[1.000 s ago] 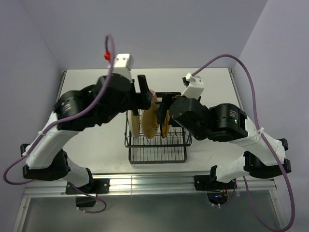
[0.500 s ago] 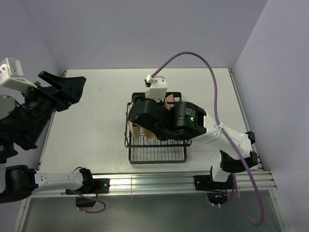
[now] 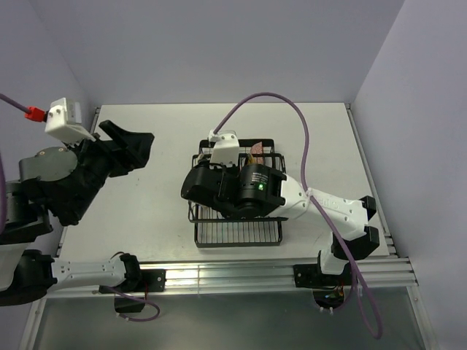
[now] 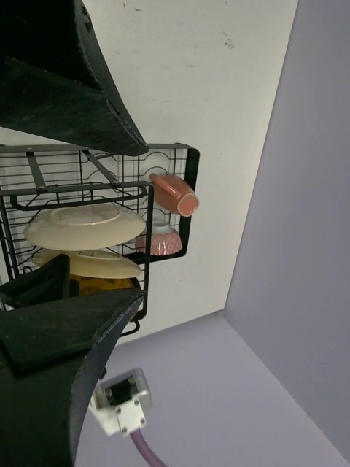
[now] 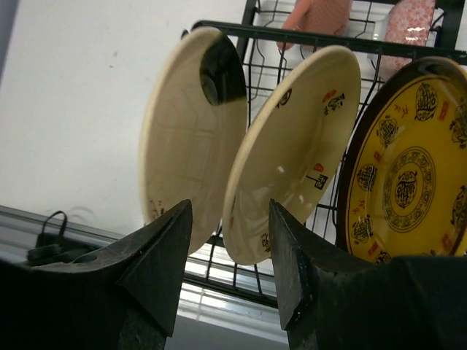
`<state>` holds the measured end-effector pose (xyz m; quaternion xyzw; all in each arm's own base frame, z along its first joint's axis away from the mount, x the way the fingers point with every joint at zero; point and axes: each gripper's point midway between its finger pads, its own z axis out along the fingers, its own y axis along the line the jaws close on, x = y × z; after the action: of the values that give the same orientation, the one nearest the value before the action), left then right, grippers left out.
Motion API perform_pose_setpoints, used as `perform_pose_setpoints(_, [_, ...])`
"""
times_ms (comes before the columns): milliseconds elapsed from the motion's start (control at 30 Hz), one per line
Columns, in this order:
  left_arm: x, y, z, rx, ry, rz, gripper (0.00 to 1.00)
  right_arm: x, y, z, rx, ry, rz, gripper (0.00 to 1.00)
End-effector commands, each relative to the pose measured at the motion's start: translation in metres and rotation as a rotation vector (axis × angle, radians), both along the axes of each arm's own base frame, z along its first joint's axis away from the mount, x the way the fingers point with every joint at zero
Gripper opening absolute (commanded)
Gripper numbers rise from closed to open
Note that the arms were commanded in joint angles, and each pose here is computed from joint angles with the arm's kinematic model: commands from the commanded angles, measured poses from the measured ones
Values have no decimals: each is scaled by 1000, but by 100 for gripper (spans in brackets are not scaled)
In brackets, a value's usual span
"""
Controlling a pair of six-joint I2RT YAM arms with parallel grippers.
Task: Load the mixed dishes into the dish rack
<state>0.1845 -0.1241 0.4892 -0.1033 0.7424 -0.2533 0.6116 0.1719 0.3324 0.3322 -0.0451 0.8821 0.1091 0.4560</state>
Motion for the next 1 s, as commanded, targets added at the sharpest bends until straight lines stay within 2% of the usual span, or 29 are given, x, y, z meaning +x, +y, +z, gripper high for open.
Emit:
perform_pose_setpoints(0, [-7, 9, 6, -59, -9, -14, 79, 1, -11, 2, 6, -22, -29, 53])
perform_pose_setpoints(133, [-7, 6, 2, -57, 1, -23, 78, 5, -12, -13, -17, -11, -35, 50])
perform_pose_setpoints(300, [-7, 3, -2, -47, 13, -29, 78, 9, -13, -19, -16, -16, -42, 42])
perform_pose_setpoints(333, [-7, 2, -3, -43, 14, -31, 78, 10, -14, -21, -26, -21, -43, 37])
perform_pose_setpoints(500, [-6, 1, -7, -35, 16, -26, 78, 14, -17, -19, -20, -34, -42, 27])
perform_pose_setpoints(600, [-6, -1, -8, -41, 17, -31, 78, 15, -19, -19, -24, -38, -37, 15])
perform_pose_setpoints(700, [-5, -3, -11, -30, 21, -34, 78, 16, -19, -16, -16, -39, -38, 9])
perform_pose_setpoints(733, [-5, -3, -11, -29, 23, -32, 78, 17, -19, -16, -18, -41, -35, 3])
perform_pose_setpoints(967, [-5, -8, -14, -20, 30, -42, 78, 16, -19, -3, 6, -46, -25, 0])
